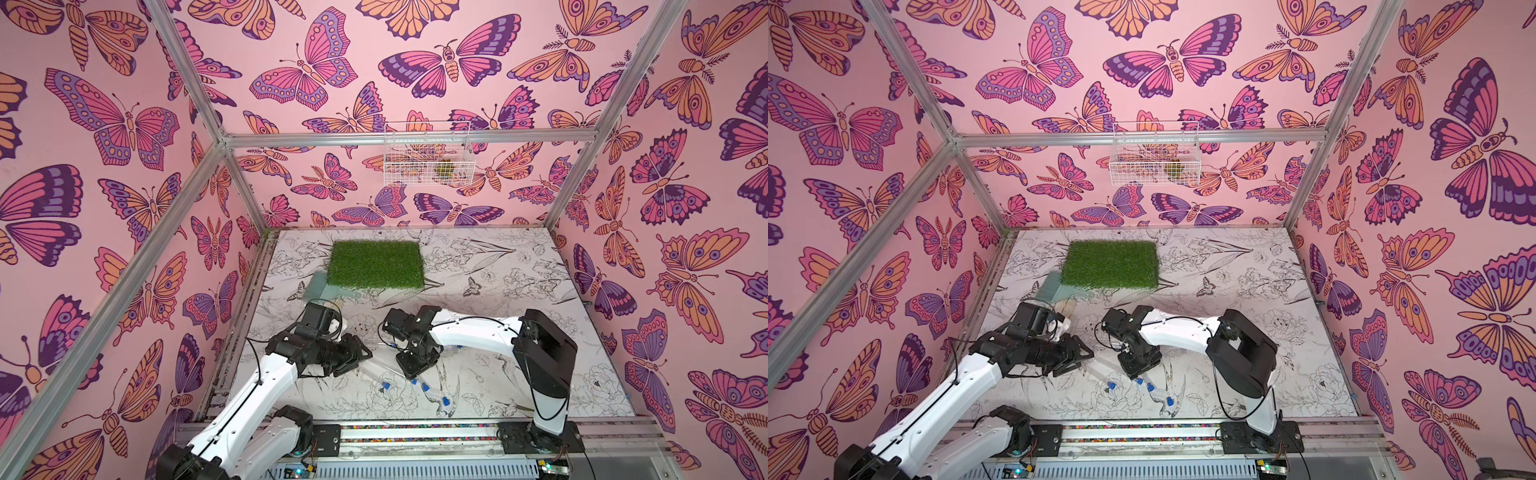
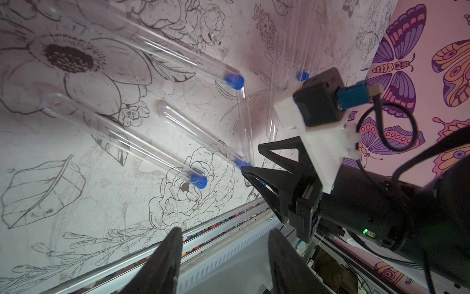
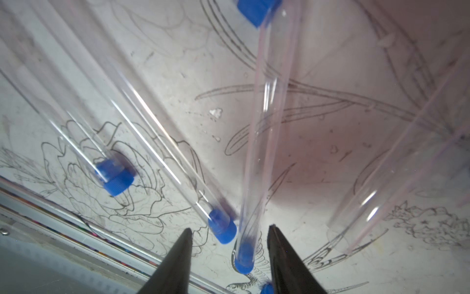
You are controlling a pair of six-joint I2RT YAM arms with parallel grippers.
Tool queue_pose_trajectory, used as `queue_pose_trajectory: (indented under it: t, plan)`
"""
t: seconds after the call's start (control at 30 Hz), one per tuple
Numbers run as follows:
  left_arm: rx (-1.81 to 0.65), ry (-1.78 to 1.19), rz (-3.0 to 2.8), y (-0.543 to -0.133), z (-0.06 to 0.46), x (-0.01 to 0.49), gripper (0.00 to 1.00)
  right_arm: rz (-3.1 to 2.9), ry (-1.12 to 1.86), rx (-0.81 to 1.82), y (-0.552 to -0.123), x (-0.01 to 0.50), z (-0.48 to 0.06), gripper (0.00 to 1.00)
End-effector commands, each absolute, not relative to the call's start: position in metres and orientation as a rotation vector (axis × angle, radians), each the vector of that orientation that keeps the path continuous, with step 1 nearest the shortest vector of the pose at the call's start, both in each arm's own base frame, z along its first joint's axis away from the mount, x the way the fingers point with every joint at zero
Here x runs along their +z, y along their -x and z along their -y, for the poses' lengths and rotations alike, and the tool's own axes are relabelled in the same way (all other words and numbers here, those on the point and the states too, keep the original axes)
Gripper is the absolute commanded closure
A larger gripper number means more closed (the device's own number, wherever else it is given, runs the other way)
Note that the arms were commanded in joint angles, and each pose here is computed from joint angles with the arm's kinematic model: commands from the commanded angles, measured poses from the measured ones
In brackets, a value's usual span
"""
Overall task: Remove stoppers from test tubes
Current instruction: Pick up the test tube at the center of the board.
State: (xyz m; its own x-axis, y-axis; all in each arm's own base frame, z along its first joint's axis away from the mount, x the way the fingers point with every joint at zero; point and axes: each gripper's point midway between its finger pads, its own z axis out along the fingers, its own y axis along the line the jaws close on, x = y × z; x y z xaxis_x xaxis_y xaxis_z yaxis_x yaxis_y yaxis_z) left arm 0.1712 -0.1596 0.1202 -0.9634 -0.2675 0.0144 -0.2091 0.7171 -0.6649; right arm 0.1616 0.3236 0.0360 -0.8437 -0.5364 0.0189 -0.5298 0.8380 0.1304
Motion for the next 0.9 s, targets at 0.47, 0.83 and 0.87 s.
queue_pose_trajectory:
  t: [0.47,0.83,0.87]
  plan:
    - [-1.125,0.421,-2.834,-0.175,0.159,0.106,0.43,3.013,-0.829,0.068,-0.183,0.022,-0.305,0.58]
    - [-1.15,0.433,-2.825,-0.172,0.159,0.107,0.43,3.009,-0.794,0.045,-0.177,0.004,-0.299,0.65]
    - [-1.152,0.434,-2.826,-0.171,0.16,0.107,0.43,3.007,-0.789,0.049,-0.175,0.003,-0.296,0.65]
